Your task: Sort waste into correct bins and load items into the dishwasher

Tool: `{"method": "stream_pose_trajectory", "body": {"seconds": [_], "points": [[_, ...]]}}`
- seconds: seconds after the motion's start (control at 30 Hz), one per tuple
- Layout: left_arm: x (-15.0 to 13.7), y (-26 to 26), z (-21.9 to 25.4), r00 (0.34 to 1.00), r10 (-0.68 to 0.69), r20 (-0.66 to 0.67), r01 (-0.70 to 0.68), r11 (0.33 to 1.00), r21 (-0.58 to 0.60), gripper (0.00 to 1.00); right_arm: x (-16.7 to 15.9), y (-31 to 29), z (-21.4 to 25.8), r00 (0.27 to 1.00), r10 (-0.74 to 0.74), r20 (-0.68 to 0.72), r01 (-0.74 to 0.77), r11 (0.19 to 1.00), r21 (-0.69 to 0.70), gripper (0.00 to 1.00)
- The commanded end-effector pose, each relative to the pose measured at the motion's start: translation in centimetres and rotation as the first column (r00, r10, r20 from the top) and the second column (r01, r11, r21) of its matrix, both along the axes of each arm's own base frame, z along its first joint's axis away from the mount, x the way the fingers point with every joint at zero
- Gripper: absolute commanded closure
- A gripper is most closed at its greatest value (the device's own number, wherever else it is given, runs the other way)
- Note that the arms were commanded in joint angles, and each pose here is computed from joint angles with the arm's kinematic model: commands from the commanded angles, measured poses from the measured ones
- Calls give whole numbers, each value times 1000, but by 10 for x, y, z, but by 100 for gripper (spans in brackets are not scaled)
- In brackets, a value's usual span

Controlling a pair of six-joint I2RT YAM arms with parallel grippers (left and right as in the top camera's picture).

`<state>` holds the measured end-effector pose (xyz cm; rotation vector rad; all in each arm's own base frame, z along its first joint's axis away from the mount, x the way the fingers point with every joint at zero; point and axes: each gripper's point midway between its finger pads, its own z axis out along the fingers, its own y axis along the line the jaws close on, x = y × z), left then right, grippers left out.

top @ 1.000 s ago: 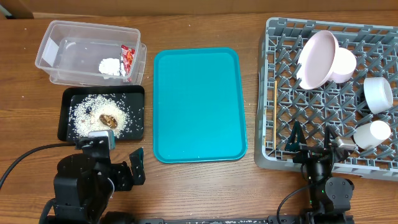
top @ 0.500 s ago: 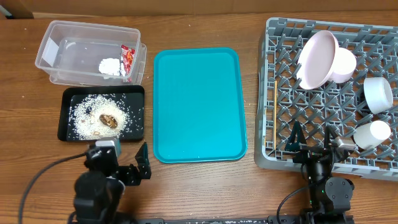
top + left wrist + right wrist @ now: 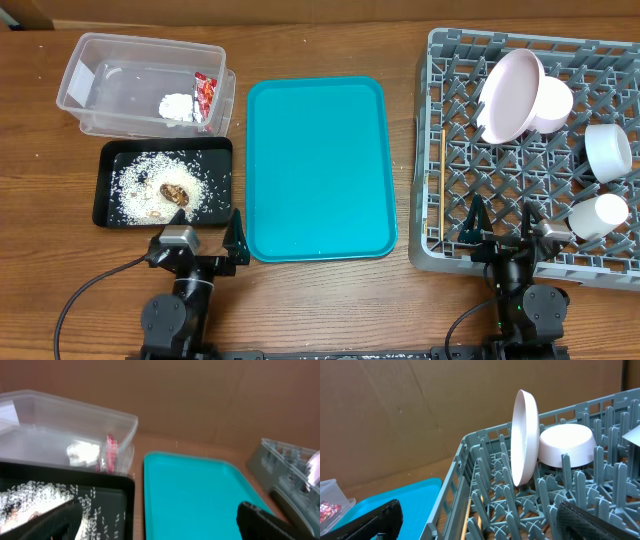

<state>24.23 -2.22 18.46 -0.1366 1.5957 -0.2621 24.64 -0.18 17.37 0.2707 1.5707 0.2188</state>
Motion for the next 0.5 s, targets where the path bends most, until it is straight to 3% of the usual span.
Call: {"method": "stream_pose_trajectory", "body": {"seconds": [0.0, 0.17, 0.27, 0.47], "points": [[3, 6, 3, 997, 40, 70, -42, 999, 20, 0, 0, -2, -1, 1000, -9, 5, 9, 1000, -3, 0], [4, 4, -4, 998, 25, 59, -32, 993, 114, 0, 0, -2, -1, 1000, -9, 5, 9, 1000, -3, 0], [3, 1, -28, 999, 7, -40, -2, 992, 122, 0, 0, -2, -1, 1000, -9, 5, 9, 1000, -3, 0], [3, -2, -28, 999, -12, -38, 17, 992, 122, 0, 0, -2, -1, 1000, -9, 5, 9, 1000, -3, 0]]}}
